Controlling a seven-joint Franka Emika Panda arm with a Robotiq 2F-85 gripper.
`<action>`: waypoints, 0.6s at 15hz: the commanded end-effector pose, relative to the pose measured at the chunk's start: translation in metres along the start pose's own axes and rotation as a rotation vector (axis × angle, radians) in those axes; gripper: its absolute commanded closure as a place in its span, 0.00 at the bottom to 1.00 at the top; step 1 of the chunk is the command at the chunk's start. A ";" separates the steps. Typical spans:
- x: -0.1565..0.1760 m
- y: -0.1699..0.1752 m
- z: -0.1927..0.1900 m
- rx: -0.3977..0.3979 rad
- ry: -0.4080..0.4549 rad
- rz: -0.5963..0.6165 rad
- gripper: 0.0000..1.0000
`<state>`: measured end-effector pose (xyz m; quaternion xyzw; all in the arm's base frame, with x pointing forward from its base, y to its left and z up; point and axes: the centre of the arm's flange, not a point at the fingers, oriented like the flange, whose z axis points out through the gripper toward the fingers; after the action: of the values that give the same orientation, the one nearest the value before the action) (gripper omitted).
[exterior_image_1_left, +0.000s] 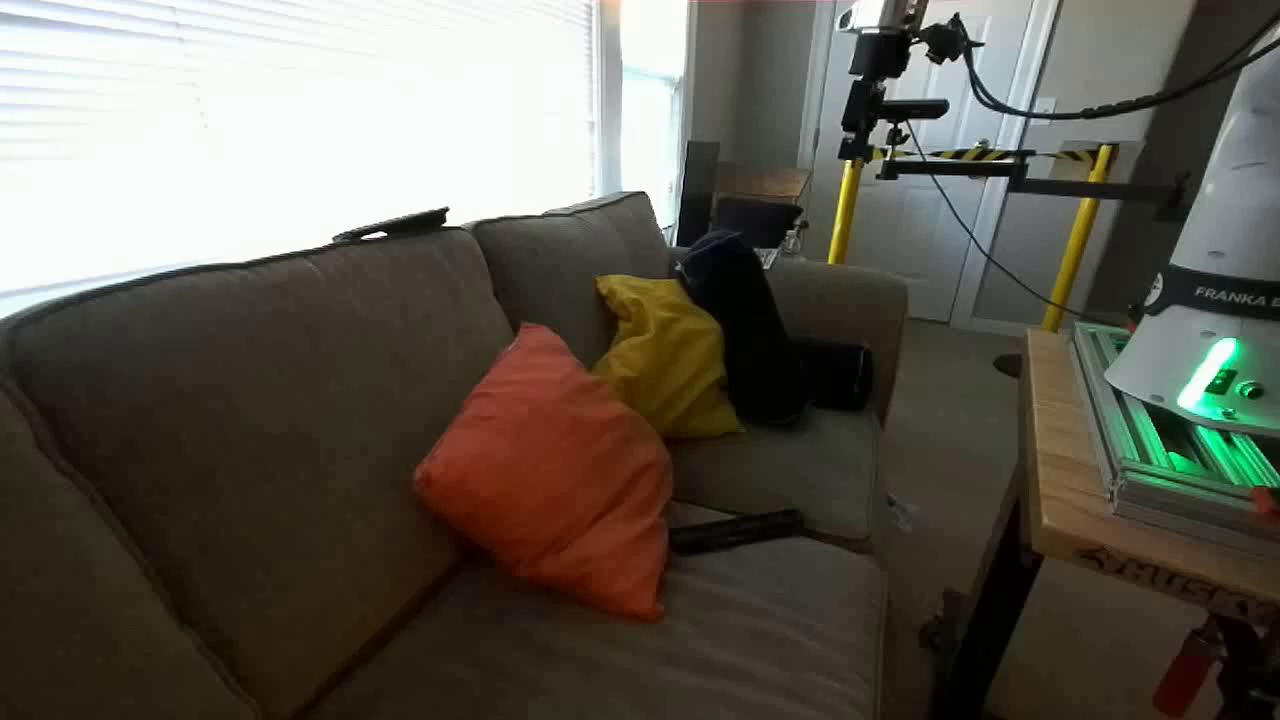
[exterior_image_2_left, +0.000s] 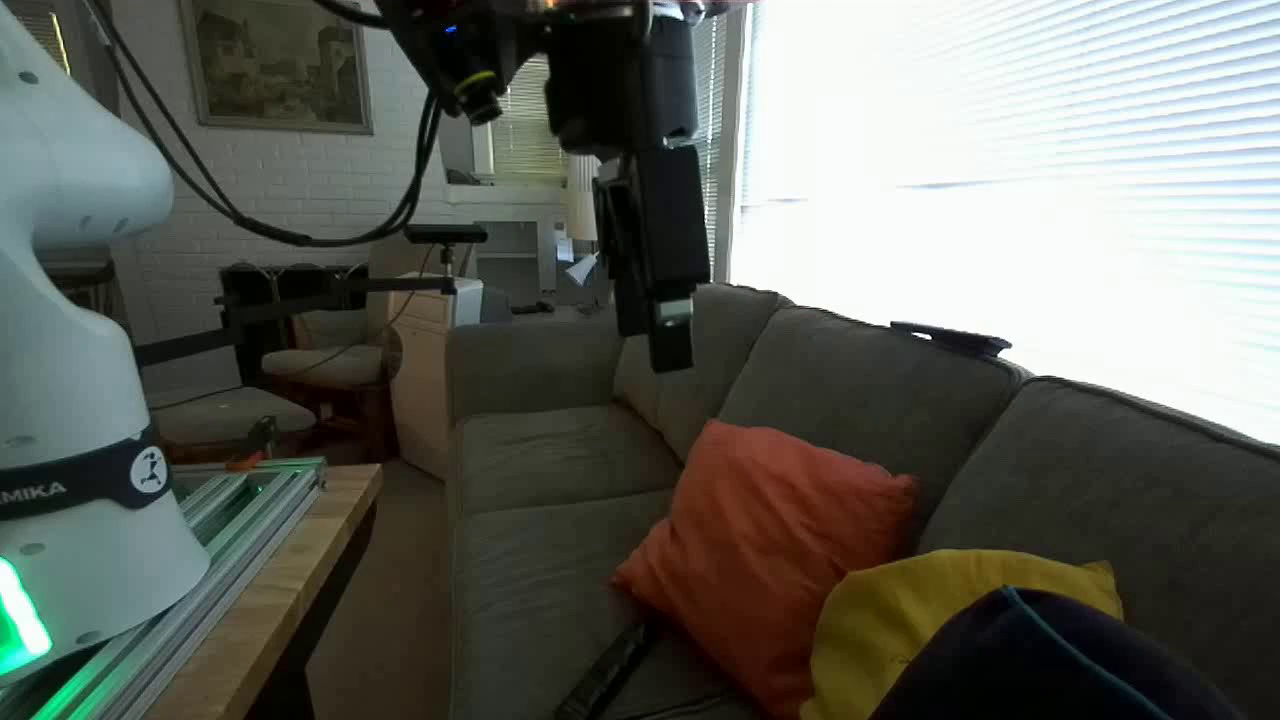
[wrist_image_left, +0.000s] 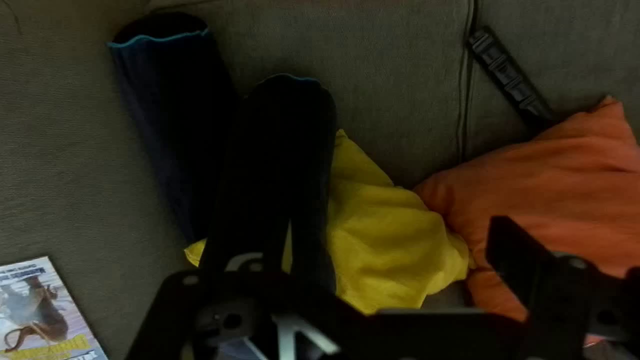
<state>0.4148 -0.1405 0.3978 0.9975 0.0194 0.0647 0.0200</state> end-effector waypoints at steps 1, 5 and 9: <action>0.000 0.000 0.000 0.000 0.000 0.000 0.00; 0.001 0.000 0.001 0.027 0.004 -0.001 0.00; 0.051 -0.005 0.037 0.198 0.073 0.119 0.00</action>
<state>0.4233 -0.1336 0.3898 0.9964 -0.0098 0.0785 -0.0288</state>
